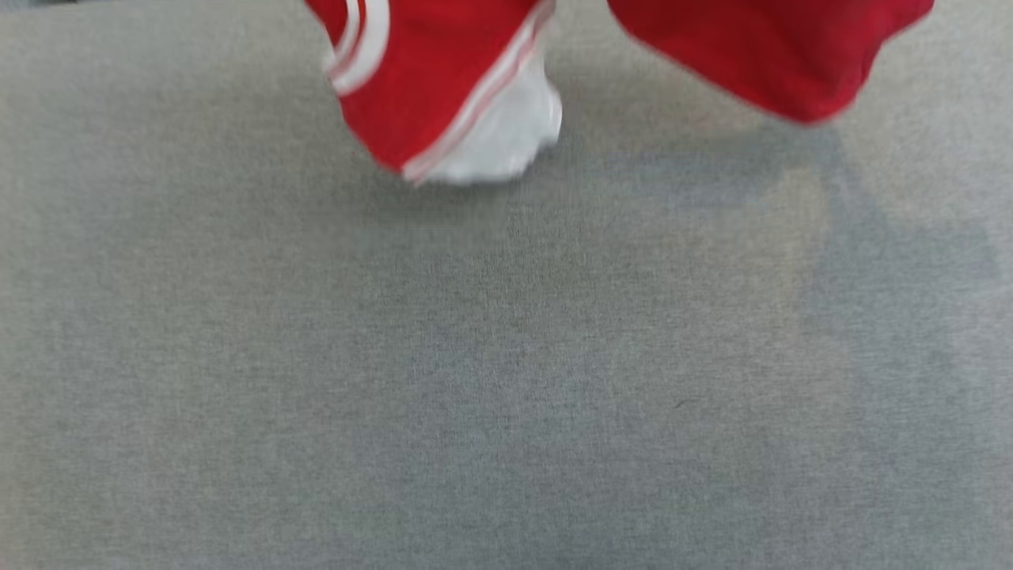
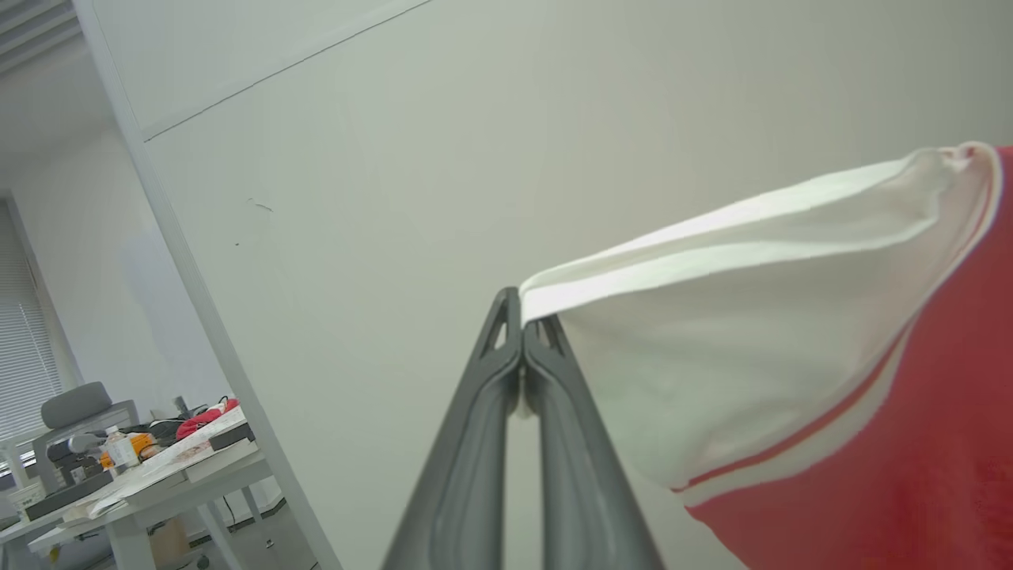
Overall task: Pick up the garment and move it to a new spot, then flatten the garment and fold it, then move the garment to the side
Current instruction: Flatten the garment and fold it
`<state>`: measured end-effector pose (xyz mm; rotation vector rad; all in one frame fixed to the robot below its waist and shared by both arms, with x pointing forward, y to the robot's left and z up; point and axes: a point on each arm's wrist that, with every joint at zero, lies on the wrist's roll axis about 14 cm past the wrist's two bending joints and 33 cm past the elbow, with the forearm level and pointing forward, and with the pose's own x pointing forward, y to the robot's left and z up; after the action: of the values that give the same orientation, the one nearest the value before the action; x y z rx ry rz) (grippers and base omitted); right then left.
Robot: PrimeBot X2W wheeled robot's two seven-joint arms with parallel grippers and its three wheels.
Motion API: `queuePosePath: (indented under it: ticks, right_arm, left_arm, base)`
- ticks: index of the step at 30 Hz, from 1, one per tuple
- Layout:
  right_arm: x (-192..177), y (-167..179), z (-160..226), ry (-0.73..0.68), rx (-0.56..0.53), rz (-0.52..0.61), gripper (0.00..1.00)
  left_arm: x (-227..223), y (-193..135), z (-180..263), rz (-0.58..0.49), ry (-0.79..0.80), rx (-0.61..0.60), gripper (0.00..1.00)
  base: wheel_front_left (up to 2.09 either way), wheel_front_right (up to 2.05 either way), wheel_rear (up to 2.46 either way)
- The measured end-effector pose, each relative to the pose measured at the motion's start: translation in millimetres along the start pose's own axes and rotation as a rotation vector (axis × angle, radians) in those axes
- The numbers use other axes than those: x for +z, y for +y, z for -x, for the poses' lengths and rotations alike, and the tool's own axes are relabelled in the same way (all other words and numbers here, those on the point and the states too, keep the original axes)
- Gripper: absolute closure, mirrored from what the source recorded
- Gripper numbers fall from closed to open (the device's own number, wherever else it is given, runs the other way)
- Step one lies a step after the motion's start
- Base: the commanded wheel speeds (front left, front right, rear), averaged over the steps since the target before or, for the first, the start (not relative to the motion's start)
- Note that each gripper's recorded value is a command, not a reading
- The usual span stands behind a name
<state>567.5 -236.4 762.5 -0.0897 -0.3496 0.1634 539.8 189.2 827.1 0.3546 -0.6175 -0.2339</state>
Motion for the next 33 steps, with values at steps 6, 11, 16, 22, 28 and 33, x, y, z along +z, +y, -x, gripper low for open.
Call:
queuePosePath:
  ticks: [6,11,16,22,28,33]
  right_arm:
    - [-28.9,-7.1,-55.0,0.001,-0.029,0.068,1.00]
    - [-66.7,-8.9,-92.9,0.020,-0.061,0.057,1.00]
    - [-111.9,-2.9,-132.9,-0.015,-0.085,0.071,1.00]
    - [-149.3,-1.2,-141.2,-0.024,-0.097,0.068,1.00]
    - [-192.1,11.0,-139.7,0.024,-0.073,0.067,1.00]
    - [-233.4,21.7,-127.2,0.103,-0.043,0.075,1.00]
  left_arm:
    - [-32.8,11.2,-52.8,-0.049,-0.022,0.012,1.00]
    - [-70.6,18.5,-84.5,-0.065,-0.036,0.048,1.00]
    - [-121.4,24.5,-114.0,-0.058,-0.084,0.109,1.00]
    - [-158.6,14.1,-118.9,-0.027,-0.073,0.118,1.00]
    - [-185.6,-4.2,-107.3,-0.002,-0.046,0.090,1.00]
    - [-215.8,-31.4,-81.6,0.048,0.004,0.051,1.00]
  base:
    - [0.00,0.00,0.00]
    - [0.00,0.00,0.00]
    - [0.00,0.00,0.00]
    - [0.00,0.00,0.00]
    - [0.00,0.00,0.00]
    - [0.00,0.00,0.00]
